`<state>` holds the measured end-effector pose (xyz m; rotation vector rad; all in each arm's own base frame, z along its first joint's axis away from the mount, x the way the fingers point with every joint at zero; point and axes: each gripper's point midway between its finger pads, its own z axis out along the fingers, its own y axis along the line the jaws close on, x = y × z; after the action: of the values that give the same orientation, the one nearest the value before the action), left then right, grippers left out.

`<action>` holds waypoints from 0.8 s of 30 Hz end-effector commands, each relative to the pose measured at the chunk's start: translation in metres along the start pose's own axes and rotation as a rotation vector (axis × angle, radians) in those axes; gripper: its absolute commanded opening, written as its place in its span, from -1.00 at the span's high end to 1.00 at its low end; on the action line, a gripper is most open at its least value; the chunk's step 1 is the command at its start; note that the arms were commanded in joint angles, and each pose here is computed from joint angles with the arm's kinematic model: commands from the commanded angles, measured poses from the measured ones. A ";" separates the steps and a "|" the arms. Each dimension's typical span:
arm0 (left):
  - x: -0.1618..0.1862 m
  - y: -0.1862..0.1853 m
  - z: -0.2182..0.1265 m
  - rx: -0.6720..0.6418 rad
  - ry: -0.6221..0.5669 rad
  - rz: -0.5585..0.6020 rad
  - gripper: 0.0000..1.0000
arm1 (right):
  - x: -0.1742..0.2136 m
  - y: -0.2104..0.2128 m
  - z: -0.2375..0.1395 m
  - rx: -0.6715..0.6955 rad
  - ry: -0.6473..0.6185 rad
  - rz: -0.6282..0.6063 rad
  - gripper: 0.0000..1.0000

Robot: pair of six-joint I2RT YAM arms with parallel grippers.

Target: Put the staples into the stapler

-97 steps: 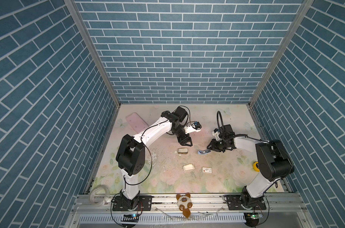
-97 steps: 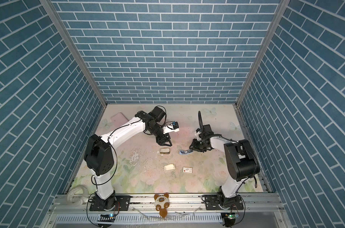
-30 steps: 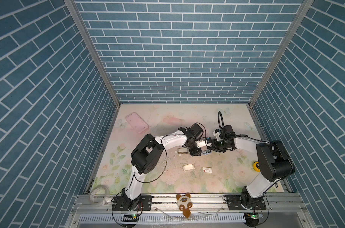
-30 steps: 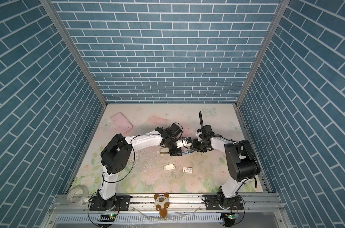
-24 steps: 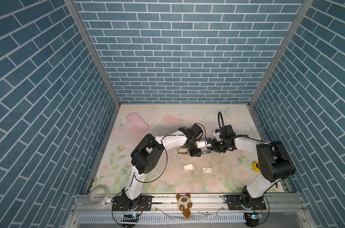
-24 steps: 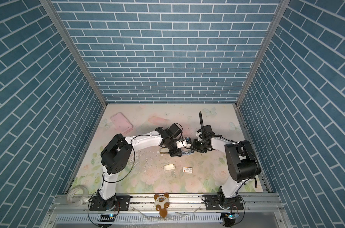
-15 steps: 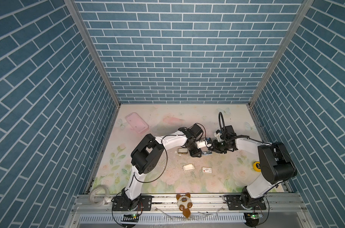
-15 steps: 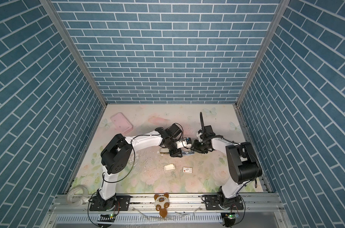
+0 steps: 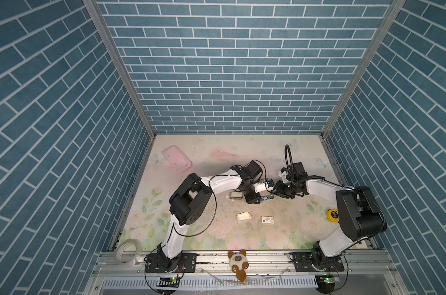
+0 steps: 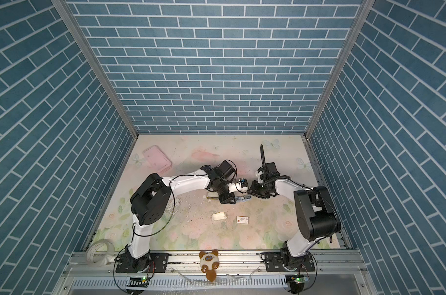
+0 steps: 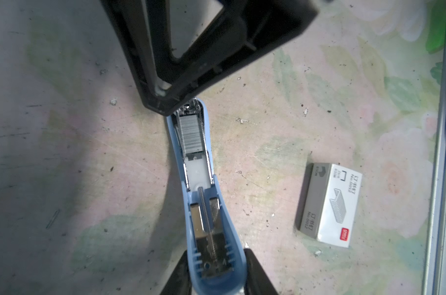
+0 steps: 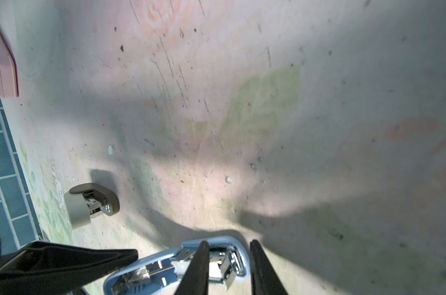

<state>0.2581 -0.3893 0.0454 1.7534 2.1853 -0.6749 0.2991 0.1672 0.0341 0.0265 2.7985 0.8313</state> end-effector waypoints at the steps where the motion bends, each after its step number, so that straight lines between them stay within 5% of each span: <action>1: -0.008 -0.008 -0.010 0.006 -0.026 0.022 0.30 | 0.007 -0.001 -0.004 -0.005 0.015 0.016 0.45; 24: -0.014 -0.007 -0.017 -0.012 -0.029 0.033 0.37 | 0.025 -0.008 0.000 -0.001 0.046 0.027 0.60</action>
<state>0.2601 -0.3891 0.0528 1.7459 2.1705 -0.6610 0.2859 0.1666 0.0295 0.0285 2.8137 0.8615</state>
